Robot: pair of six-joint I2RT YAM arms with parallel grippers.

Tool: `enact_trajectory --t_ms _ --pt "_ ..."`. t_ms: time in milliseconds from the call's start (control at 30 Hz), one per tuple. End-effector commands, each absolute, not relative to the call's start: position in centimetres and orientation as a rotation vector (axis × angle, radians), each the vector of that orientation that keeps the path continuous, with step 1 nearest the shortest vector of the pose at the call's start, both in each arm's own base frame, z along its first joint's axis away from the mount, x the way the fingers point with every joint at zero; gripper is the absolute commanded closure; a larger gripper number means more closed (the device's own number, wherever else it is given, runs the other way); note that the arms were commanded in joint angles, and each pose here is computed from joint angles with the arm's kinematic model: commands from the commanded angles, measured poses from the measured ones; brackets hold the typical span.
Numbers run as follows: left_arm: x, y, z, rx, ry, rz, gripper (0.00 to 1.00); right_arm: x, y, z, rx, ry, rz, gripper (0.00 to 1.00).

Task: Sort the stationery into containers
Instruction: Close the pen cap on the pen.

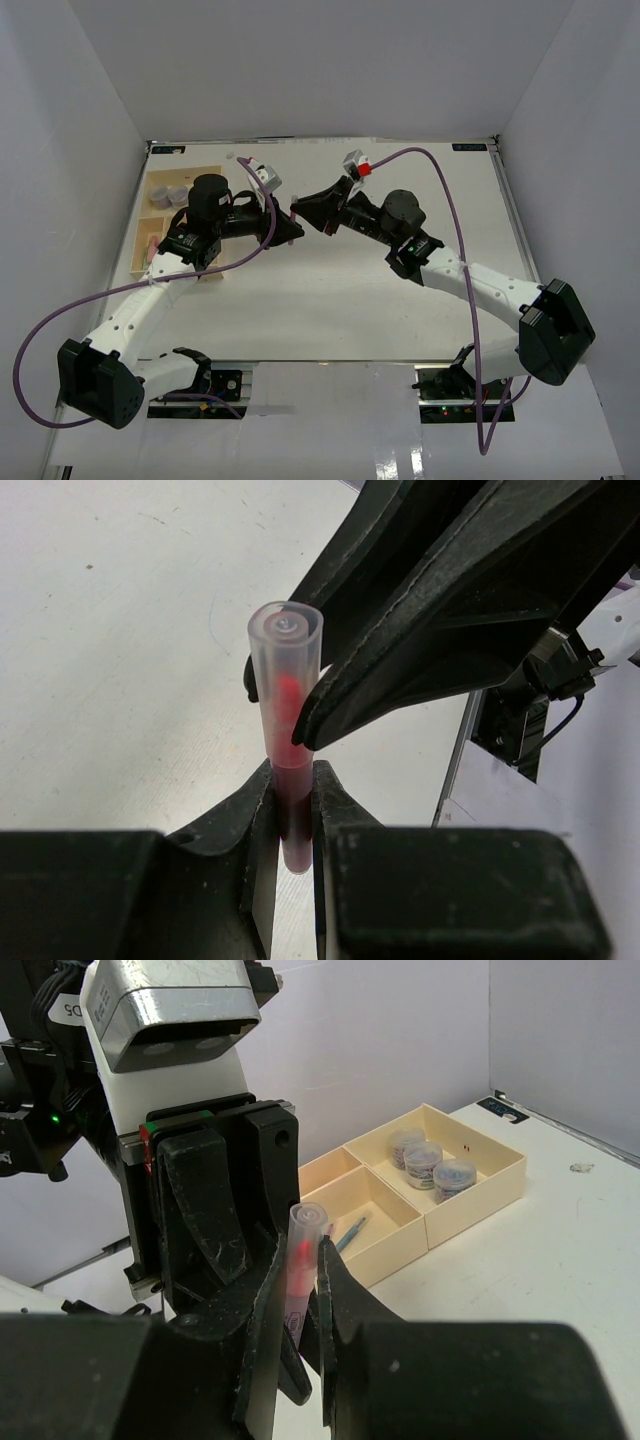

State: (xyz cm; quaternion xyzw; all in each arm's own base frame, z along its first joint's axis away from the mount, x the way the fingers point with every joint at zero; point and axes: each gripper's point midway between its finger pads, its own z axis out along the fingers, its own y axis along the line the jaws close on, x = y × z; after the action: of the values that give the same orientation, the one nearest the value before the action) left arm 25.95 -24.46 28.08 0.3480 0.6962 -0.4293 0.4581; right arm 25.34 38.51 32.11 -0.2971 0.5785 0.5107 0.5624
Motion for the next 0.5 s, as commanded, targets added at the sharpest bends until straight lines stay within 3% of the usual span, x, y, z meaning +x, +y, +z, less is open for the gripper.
enact_trajectory --t_ms 0,467 --pt "25.2 -24.0 45.9 0.928 1.034 -0.865 1.00 15.7 35.4 11.8 -1.040 2.123 1.294 0.92" --pt "23.0 -24.2 36.6 1.023 1.189 -0.968 1.00 18.0 37.4 20.2 -1.024 1.744 1.311 0.92"
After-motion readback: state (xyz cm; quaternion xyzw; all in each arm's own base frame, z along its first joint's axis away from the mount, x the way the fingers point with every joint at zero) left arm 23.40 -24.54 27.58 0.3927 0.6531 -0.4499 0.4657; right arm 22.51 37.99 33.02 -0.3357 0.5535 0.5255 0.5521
